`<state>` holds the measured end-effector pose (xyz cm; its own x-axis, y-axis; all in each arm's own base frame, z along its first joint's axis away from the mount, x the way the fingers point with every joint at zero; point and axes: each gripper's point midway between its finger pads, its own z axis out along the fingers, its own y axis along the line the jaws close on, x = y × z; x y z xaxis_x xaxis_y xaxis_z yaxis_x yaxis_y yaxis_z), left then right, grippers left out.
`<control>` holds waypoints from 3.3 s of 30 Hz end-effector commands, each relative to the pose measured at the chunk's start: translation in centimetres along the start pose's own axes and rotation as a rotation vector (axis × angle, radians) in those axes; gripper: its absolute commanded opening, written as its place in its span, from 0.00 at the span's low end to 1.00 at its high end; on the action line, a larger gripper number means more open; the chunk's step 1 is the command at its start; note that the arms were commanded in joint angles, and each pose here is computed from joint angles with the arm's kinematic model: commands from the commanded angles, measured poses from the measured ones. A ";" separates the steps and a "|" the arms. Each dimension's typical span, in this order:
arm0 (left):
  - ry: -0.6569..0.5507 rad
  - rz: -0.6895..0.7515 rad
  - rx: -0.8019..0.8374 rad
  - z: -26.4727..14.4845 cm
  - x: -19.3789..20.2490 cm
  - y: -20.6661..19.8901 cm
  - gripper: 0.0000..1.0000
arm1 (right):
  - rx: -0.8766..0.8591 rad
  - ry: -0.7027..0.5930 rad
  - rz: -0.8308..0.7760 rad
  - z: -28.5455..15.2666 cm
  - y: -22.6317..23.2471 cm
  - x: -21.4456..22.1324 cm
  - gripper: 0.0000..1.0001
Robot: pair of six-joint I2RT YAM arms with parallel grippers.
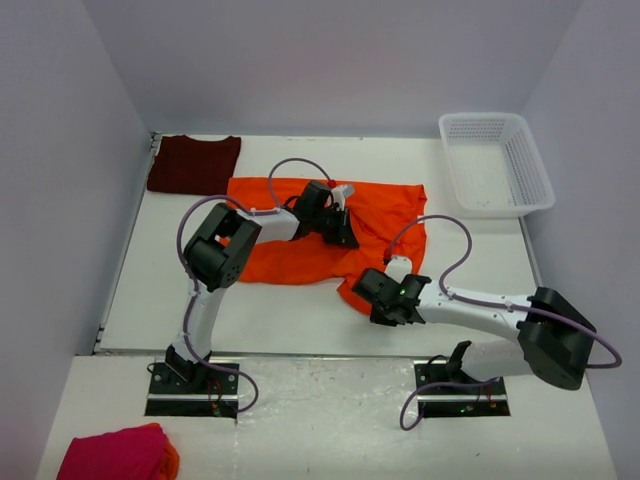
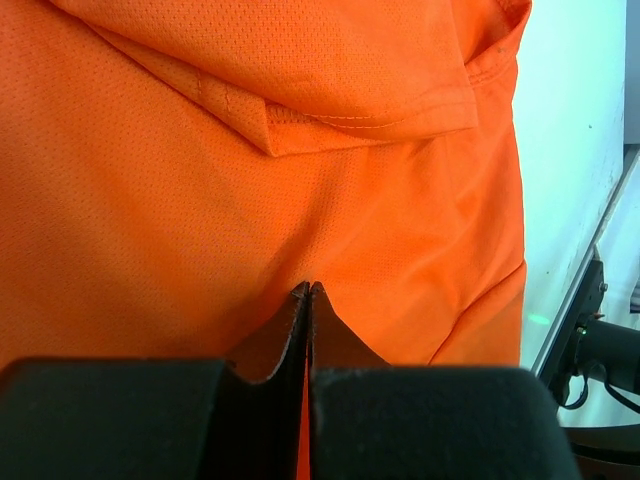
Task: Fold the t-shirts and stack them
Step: Grap the side of the flattened tshirt closest away from the robot with both arms
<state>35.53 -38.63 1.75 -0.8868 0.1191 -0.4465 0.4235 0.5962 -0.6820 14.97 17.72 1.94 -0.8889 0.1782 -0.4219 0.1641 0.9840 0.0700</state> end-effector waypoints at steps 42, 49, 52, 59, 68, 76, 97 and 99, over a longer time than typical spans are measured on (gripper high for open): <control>-0.330 -0.600 -0.953 -33.3 11.2 14.1 0.47 | -0.171 -0.145 -0.027 -3.3 -0.3 -1.3 0.00; -0.298 -0.707 -0.844 -32.7 11.5 15.1 0.41 | -0.178 -0.142 -0.034 -3.4 -0.2 -1.1 0.00; -0.295 -0.716 -0.825 -32.4 11.5 15.5 0.39 | -0.171 -0.141 -0.036 -3.3 -0.3 -1.0 0.00; -0.279 -0.721 -0.809 -32.3 11.3 16.1 0.41 | -0.171 -0.141 -0.029 -3.5 -0.3 -1.0 0.00; -0.277 -0.741 -0.870 -33.3 11.8 17.2 0.45 | -0.153 -0.140 -0.029 -3.5 -0.5 -1.0 0.00; -0.260 -0.761 -0.870 -32.8 11.9 18.2 0.45 | -0.152 -0.142 -0.025 -3.6 -0.5 -1.0 0.00; -0.257 -0.790 -0.834 -32.2 11.9 19.3 0.25 | -0.130 -0.138 -0.011 -4.0 -0.9 -0.7 0.00; -0.255 -0.789 -0.826 -32.1 12.0 19.2 0.16 | -0.127 -0.138 -0.012 -4.0 -1.0 -0.6 0.00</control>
<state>26.06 -0.22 1.42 -0.7484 -0.6282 -0.2126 -0.5821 0.7758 -0.2434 12.92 16.46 4.46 -0.8501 0.1322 -0.5098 0.0599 0.9860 0.1557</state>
